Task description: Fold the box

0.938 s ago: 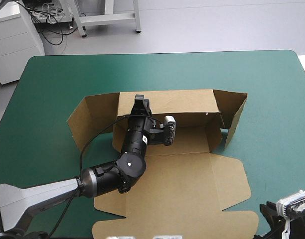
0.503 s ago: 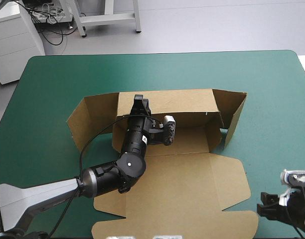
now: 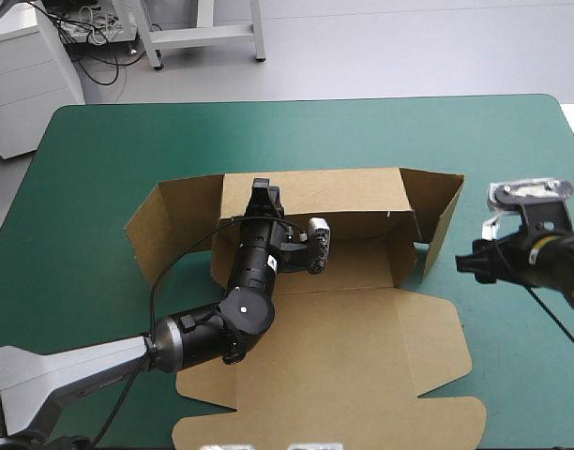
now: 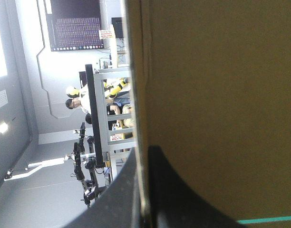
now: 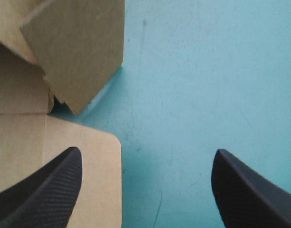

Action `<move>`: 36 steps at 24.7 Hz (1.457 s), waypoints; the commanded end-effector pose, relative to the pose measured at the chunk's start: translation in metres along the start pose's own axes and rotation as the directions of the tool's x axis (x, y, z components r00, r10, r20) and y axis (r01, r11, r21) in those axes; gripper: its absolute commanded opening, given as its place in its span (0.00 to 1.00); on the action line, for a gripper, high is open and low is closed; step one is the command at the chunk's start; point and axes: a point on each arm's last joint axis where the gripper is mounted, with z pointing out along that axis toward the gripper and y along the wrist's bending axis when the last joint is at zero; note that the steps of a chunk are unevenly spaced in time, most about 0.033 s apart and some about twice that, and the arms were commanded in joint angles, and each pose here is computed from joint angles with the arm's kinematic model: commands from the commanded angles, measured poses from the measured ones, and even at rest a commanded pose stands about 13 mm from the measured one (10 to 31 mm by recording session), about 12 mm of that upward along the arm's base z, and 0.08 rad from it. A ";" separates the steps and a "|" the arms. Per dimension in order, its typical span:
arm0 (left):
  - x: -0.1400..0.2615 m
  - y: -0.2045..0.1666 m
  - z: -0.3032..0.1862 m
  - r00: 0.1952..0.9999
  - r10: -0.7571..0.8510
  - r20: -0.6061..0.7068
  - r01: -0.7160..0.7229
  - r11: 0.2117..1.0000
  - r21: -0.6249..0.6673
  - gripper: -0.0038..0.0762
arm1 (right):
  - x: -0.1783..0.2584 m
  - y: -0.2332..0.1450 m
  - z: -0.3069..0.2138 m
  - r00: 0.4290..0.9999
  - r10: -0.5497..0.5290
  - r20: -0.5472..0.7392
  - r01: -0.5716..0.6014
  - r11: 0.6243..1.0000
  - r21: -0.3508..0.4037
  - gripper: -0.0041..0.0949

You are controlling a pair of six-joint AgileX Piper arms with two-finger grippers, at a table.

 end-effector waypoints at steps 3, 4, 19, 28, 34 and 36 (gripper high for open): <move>0.004 0.028 -0.010 1.000 -0.018 -0.003 0.018 0.992 -0.124 0.01 | -0.059 -0.006 -0.004 0.997 -0.018 0.070 0.019 1.000 -0.012 0.75; 0.004 0.029 -0.010 1.000 -0.015 -0.001 0.014 0.992 -0.128 0.01 | -0.069 -0.008 -0.002 0.998 -0.017 0.067 0.019 0.999 -0.030 0.75; 0.001 0.031 -0.011 1.000 0.003 0.029 0.001 0.989 -0.146 0.01 | -0.178 -0.044 0.097 0.995 0.102 0.018 -0.096 0.972 -0.214 0.75; 0.000 0.030 -0.011 0.999 -0.022 0.043 0.028 0.990 -0.140 0.01 | -0.173 -0.043 0.132 0.996 0.050 -0.073 -0.065 0.972 -0.226 0.75; 0.000 0.030 -0.011 0.999 -0.022 0.043 0.028 0.990 -0.140 0.01 | -0.164 -0.038 0.133 0.996 0.024 -0.092 -0.048 0.962 -0.269 0.75; 0.000 0.030 -0.011 0.999 -0.022 0.043 0.028 0.990 -0.140 0.01 | -0.159 -0.037 0.131 0.995 0.020 -0.102 -0.047 0.959 -0.278 0.75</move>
